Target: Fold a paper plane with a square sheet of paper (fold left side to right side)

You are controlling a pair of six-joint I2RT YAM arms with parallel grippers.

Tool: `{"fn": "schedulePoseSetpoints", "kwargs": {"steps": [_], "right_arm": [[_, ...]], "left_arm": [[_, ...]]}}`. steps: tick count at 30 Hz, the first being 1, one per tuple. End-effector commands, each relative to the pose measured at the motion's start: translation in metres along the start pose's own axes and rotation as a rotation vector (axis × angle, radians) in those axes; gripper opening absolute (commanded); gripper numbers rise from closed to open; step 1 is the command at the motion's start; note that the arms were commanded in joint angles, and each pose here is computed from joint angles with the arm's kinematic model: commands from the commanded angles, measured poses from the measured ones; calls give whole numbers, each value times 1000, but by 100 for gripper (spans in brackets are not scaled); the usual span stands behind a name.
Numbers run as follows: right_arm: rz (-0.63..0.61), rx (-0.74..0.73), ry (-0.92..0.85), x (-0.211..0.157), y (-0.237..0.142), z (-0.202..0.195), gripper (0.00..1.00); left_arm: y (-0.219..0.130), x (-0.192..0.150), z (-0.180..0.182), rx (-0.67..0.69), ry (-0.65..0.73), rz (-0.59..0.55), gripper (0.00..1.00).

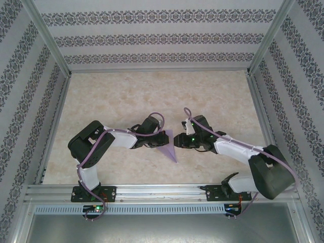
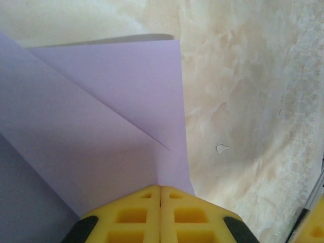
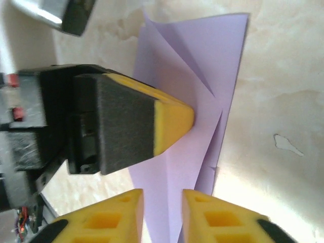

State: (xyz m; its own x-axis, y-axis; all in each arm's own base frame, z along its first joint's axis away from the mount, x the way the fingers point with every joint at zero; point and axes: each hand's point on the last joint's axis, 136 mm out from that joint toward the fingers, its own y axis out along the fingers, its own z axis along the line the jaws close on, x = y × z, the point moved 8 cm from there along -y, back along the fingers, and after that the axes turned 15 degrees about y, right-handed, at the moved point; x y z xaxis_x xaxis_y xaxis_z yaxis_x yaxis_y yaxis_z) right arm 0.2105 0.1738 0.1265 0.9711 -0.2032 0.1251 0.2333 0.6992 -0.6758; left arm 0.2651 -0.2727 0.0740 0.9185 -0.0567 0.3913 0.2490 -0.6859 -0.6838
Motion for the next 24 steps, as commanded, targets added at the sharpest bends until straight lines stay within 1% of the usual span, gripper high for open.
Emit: {"fn": "schedulePoseSetpoints", "kwargs": {"steps": [1,4,5,13,24], "right_arm": [[61,30,22,-13,-6,-3,16],[122,95,46,-20,-5,0,2],[141,108,51,-22,-3,0,0],[226,118,73,-34,14,-4,0],[268,71,99,-51,28,-20,0]], "left_arm": [[4,-23,21,103,-31,79,6],[4,-22,21,104,-30,76,6],[4,-23,21,104,-30,78,6],[4,-23,21,110,-32,79,6],[4,-21,20,110,-28,79,6]]}}
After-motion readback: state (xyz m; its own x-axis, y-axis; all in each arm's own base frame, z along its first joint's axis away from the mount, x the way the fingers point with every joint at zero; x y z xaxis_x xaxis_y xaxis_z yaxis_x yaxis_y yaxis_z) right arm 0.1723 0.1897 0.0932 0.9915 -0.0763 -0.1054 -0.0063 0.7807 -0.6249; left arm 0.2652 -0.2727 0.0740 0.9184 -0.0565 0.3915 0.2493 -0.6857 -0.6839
